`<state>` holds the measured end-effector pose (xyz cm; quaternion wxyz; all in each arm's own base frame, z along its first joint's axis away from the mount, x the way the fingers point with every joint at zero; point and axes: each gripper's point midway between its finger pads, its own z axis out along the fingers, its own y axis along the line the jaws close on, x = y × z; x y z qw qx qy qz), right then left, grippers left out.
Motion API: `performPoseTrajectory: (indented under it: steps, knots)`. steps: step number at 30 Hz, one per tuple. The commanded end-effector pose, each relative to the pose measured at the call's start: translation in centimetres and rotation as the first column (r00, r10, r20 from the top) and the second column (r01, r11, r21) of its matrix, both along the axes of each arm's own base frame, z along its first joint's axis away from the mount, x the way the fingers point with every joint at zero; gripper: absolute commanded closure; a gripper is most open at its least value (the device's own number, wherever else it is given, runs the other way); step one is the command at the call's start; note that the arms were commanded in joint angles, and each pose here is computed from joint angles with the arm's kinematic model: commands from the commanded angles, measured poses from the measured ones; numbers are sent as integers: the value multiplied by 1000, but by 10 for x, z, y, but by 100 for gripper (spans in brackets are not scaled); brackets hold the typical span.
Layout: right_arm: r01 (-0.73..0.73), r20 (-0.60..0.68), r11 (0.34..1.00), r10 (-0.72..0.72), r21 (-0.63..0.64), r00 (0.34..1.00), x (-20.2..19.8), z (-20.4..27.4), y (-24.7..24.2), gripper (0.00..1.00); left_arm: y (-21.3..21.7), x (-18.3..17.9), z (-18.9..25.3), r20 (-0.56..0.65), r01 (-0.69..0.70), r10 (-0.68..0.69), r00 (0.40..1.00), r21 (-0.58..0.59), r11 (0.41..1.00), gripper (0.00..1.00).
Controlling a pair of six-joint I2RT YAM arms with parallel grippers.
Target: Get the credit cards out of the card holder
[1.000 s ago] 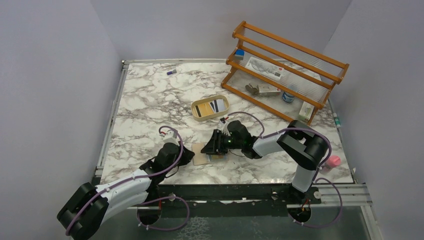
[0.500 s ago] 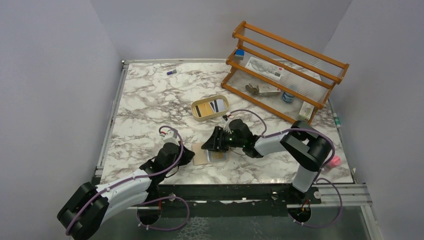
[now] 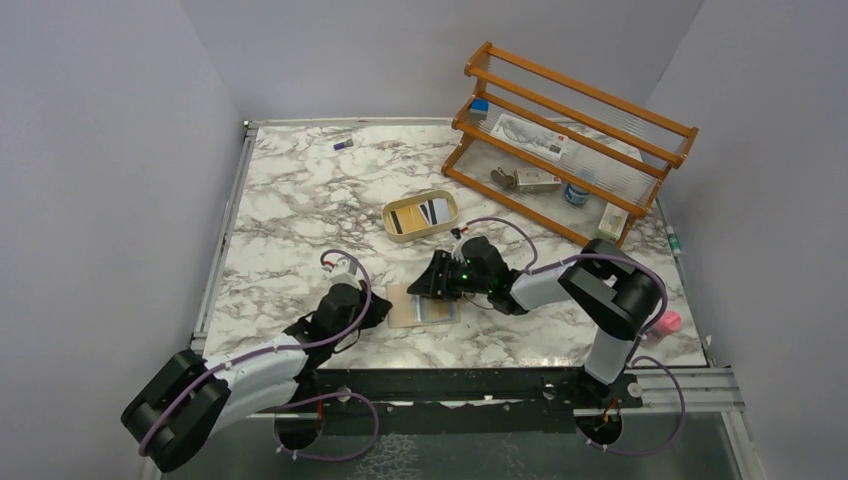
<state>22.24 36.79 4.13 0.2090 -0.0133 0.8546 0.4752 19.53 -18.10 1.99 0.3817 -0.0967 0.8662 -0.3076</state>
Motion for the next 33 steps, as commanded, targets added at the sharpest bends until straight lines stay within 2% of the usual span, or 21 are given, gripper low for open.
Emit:
performPoseTrajectory:
  steps: [1, 11, 19, 22, 26, 29, 33]
  knots:
    - [-28, -34, 1000, 28, -10, 999, -13, -16, 1, 45, 13, -11, -25, -59, -6, 10, 998, 64, 998, 100]
    - [-66, -82, 997, 68, 27, 994, -33, -17, 13, 46, 14, -14, -36, -89, -16, 22, 996, 70, 997, 100]
    - [-67, -122, 991, 81, 115, 989, -43, -3, 17, 47, 14, -13, -35, -86, -19, 24, 996, 64, 998, 100]
    - [-55, -108, 992, 68, 114, 992, -41, 1, 15, 54, 14, -13, -35, -84, -19, 25, 996, 64, 998, 100]
    - [-52, -92, 993, 62, 111, 994, -41, 2, 12, 73, 14, -13, -35, -84, -20, 26, 996, 65, 998, 100]
    - [-51, -89, 992, 62, 115, 994, -42, 0, 11, 79, 14, -13, -35, -82, -19, 24, 996, 63, 998, 100]
    - [-47, -79, 991, 57, 122, 995, -40, -2, 12, 80, 13, -13, -34, -81, -15, 19, 997, 60, 998, 100]
